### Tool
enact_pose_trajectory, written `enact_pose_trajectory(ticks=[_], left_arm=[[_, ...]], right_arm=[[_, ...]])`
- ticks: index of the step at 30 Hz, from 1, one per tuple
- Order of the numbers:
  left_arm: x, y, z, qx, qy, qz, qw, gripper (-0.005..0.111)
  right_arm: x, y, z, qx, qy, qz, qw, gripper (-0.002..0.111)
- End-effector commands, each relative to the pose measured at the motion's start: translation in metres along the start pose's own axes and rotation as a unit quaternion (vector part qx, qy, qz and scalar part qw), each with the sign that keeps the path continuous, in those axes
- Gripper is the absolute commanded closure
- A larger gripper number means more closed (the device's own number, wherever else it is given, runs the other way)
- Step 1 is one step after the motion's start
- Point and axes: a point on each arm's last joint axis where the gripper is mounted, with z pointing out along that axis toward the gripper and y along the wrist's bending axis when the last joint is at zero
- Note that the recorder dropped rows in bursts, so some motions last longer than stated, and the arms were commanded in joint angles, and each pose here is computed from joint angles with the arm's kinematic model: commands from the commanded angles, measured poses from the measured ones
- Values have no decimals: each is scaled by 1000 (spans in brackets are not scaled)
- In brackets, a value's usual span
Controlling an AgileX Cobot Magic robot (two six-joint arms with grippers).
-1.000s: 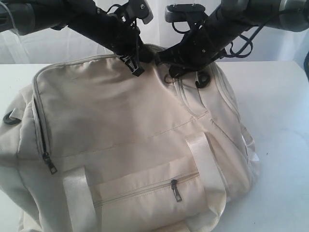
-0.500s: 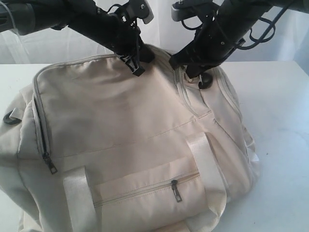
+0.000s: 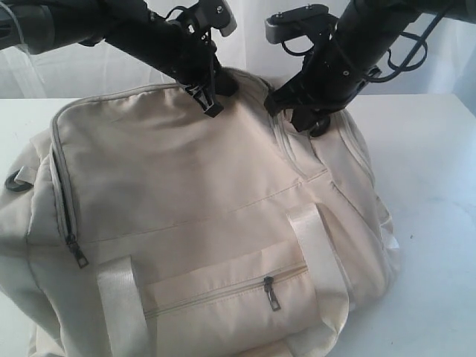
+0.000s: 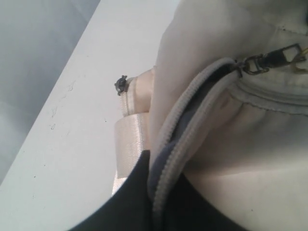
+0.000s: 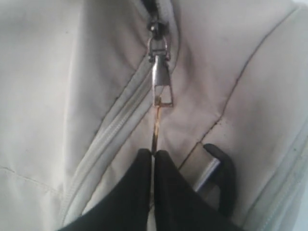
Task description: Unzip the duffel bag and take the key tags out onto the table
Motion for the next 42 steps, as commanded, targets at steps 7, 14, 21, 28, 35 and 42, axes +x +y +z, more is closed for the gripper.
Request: enact_pose_trajectory(ticks=[7, 14, 21, 28, 35, 42], left_arm=[[-3, 9, -8, -30, -10, -3, 999, 107], [-3, 9, -8, -30, -10, -3, 999, 107], [-3, 9, -8, -30, -10, -3, 999, 107], [-3, 9, -8, -30, -10, -3, 999, 107], [-3, 10, -9, -32, -12, -5, 999, 107], [-3, 9, -9, -31, -12, -5, 999, 107]], right_arm=[[-9, -2, 3, 7, -54, 21, 998, 73], [-12, -8, 29, 12, -56, 48, 997, 71], [-15, -9, 36, 15, -71, 59, 996, 68], [-16, -17, 35, 19, -76, 81, 994, 68], [-14, -19, 50, 17, -63, 81, 995, 48], [-17, -18, 48, 12, -75, 84, 994, 73]])
